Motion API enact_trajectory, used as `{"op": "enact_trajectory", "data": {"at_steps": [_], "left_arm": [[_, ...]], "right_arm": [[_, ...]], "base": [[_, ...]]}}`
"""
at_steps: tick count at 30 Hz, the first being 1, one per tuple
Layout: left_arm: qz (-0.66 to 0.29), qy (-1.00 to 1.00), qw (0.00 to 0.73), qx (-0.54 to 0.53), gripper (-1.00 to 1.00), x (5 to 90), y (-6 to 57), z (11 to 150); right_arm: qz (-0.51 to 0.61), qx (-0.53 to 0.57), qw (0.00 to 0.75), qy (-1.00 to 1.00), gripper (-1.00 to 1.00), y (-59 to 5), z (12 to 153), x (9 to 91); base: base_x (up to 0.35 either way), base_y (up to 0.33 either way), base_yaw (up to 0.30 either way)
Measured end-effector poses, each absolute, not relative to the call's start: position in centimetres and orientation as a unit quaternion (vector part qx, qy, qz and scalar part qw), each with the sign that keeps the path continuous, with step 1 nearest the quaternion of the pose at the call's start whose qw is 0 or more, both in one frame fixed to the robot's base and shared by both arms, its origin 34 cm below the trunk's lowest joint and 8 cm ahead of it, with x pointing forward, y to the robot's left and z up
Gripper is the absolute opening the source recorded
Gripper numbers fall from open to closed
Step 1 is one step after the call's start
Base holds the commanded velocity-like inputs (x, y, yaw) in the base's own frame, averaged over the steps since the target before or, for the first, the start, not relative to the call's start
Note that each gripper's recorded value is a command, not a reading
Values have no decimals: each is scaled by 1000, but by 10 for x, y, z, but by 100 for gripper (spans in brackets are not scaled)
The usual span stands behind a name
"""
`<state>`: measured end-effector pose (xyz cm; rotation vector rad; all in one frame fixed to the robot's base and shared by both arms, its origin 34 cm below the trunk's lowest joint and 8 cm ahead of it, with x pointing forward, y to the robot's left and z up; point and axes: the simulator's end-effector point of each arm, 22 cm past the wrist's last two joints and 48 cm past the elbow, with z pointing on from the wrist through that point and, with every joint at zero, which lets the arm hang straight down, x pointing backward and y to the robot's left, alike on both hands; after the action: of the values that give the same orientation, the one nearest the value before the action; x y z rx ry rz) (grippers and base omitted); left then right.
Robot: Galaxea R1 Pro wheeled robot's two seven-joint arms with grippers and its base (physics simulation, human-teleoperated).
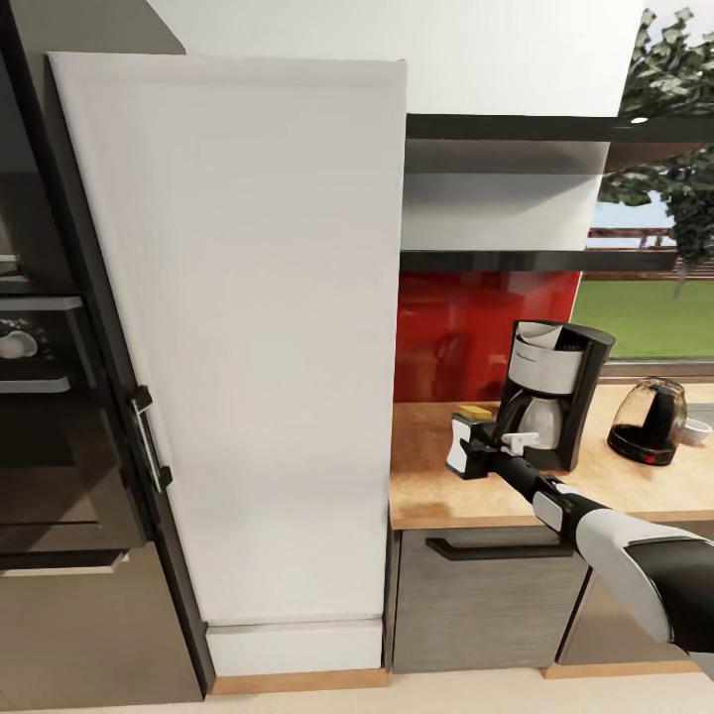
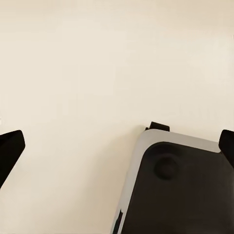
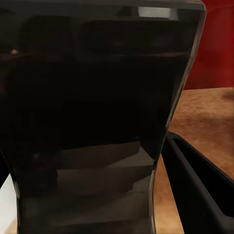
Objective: Set up a coffee station on the kitchen countertop: keep the coffee maker on the countertop, move the bottle of coffee from the kitchen shelf to the counter next to the coffee maker, place a paper coffee filter on top of the coffee maker, put the saucer next to the coffee maker with the coffee cup on the saucer, and place the electric kettle next to the coffee maker.
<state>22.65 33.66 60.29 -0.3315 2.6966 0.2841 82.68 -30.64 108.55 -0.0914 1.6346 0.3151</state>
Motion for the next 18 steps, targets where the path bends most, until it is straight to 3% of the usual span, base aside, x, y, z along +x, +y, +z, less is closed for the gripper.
{"op": "enact_trajectory", "data": {"at_steps": [14, 16, 18], "left_arm": [[102, 966, 204, -119, 100, 227, 337, 603], [102, 966, 204, -119, 100, 227, 337, 603], [102, 966, 204, -119, 100, 227, 336, 603]], "right_arm": [[110, -13, 673, 731, -100, -322, 1083, 831], [44, 71, 673, 735, -100, -368, 1078, 834], [38, 53, 671, 738, -100, -365, 1077, 834]], "base": [[0, 0, 0], [0, 0, 0], [0, 0, 0]]}}
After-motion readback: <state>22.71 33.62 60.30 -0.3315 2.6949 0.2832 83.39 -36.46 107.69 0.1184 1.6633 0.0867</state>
